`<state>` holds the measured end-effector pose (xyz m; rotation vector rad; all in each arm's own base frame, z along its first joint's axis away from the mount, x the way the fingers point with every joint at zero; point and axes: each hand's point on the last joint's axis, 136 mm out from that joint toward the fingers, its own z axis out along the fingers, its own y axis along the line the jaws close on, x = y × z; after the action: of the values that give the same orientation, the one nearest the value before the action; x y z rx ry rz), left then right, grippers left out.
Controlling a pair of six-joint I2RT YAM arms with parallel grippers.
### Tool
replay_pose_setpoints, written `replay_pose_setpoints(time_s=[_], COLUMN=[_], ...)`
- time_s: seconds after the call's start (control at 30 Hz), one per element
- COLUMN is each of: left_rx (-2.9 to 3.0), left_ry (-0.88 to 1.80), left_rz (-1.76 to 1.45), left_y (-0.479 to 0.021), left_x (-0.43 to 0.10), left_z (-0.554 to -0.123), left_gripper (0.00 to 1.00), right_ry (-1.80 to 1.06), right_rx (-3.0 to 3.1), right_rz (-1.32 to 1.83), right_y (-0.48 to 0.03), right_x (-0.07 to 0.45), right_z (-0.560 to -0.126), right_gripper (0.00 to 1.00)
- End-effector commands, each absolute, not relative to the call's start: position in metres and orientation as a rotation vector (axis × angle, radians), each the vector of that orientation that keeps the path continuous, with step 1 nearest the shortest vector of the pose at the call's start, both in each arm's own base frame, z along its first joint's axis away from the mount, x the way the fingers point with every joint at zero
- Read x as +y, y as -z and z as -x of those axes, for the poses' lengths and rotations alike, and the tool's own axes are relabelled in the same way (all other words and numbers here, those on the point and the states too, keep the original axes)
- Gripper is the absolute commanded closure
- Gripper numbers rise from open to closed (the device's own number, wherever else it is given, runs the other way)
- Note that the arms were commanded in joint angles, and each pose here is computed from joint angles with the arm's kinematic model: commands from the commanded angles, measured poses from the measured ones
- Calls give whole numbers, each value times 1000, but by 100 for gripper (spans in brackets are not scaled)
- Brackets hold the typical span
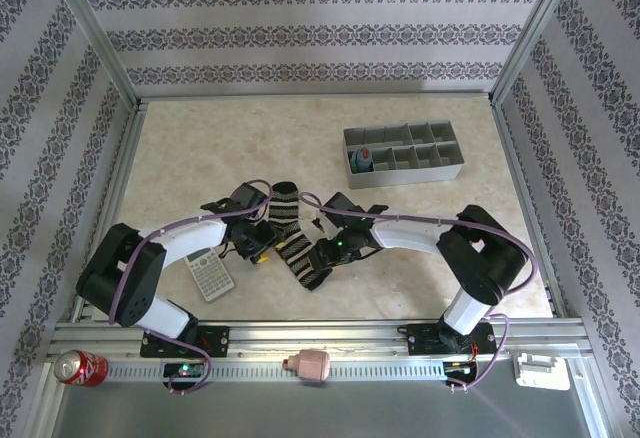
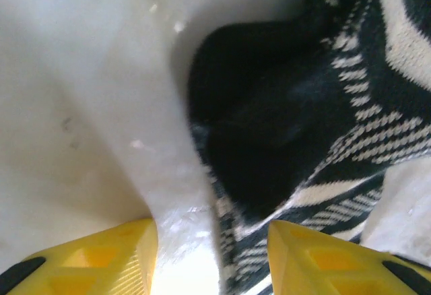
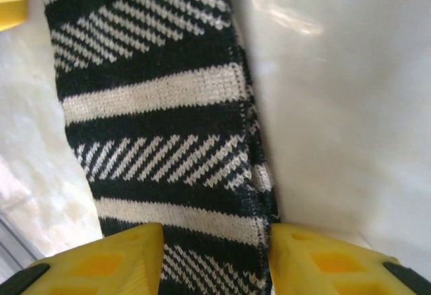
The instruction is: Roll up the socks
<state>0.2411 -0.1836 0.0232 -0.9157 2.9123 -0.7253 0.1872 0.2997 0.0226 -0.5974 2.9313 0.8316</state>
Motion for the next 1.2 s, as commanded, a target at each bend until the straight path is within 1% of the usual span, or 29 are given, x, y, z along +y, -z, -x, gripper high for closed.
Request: replay_pose_setpoints(time_s=[0.0,0.2,0.37,0.53,0.67,0.77,0.83,0.9,0.93,0.97,1.03,1.1,1.17], left_rx=[2723,2695,2701,2688,2671,2648,2633,2630,2634,2640,2651,2661,2657], left_ry=[905,892,908,905,893,831,801,803,822,853,895,931,992], left_rz=[948,892,807,760,730,693,683,691,701,715,745,793,836], left_y=[-36,-34,-37,-48,-60,-84,-102,-112,-115,-117,-117,-114,-110], left_x=[-202,-201,-210,-209,-203,-192,-184,-179,-178,-179,-180,-179,-183], left_z=[-292,-332,-354,-366,-366,-360,-350,-337,-329,-319,-300,-280,-261], left_gripper=[54,54,53,53,52,47,43,43,42,43,43,44,47], right_ry=[-855,-976,-945,-772,-637,-537,-484,-433,-390,-329,-215,-148,-105], right_rx=[2985,2967,2878,2745,2513,2329,2190,2039,1938,1844,1681,1539,1453], right_rz=[616,608,659,704,773,898,1041,1214,1325,1426,1618,1794,1903], right_y=[-12,-17,-35,-62,-96,-118,-128,-131,-131,-128,-116,-101,-89], right_x=[307,327,335,321,301,287,282,280,279,277,271,267,266], right_z=[-175,-174,-190,-211,-227,-230,-225,-213,-205,-198,-185,-172,-164], right_gripper=[54,54,51,48,45,42,40,38,35,29,24,21,21])
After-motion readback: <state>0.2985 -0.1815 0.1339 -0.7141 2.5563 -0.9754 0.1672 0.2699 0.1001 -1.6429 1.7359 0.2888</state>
